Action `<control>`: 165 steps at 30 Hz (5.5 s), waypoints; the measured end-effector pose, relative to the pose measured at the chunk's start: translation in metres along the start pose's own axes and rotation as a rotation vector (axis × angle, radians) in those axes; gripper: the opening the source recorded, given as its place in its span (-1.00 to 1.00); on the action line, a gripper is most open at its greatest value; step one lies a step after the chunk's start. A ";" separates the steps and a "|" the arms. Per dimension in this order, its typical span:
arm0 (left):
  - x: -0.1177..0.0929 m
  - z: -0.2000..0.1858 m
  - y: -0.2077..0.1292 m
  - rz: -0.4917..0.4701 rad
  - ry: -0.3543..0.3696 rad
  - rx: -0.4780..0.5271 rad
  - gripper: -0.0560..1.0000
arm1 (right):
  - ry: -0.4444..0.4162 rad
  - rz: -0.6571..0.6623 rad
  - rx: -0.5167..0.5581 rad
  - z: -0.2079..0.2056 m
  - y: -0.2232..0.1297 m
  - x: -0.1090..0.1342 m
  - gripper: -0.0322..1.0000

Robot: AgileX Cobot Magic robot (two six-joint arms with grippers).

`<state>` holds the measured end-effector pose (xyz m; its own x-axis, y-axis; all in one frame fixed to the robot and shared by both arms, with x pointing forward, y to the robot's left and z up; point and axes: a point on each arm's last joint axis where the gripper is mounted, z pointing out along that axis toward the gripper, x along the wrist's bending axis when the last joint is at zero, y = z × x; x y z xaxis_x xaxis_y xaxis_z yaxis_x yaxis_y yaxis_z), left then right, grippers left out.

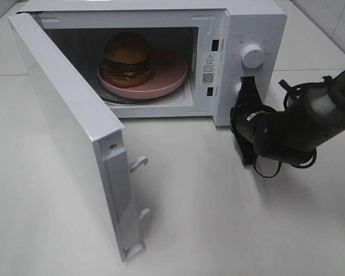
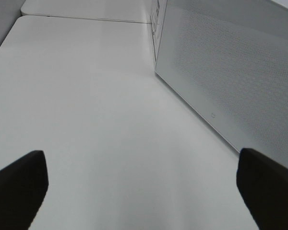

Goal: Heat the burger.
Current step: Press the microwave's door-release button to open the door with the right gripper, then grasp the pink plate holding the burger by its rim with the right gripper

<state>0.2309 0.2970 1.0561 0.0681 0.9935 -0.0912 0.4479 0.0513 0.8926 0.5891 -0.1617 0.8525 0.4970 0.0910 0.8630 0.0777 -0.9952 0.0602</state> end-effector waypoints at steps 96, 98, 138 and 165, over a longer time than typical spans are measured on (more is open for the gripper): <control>0.000 0.000 0.000 0.000 0.000 0.000 0.98 | 0.208 -2.844 0.726 -0.181 0.035 0.075 -0.62; 0.000 0.000 0.000 0.000 0.000 0.000 0.98 | 0.147 -2.944 0.783 -0.182 0.041 0.072 -0.62; 0.000 0.000 0.000 0.000 0.000 0.000 0.98 | 0.349 -2.988 0.709 -0.169 0.006 0.115 0.72; 0.000 0.000 0.000 0.000 0.000 0.000 0.98 | 0.437 -3.098 0.755 -0.087 -0.068 0.110 0.94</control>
<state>0.2309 0.2970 1.0561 0.0681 0.9935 -0.0912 0.4479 0.0513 0.8926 0.5632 -0.0870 0.9874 -0.8109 -0.2345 -0.5361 -0.3212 0.9442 0.0729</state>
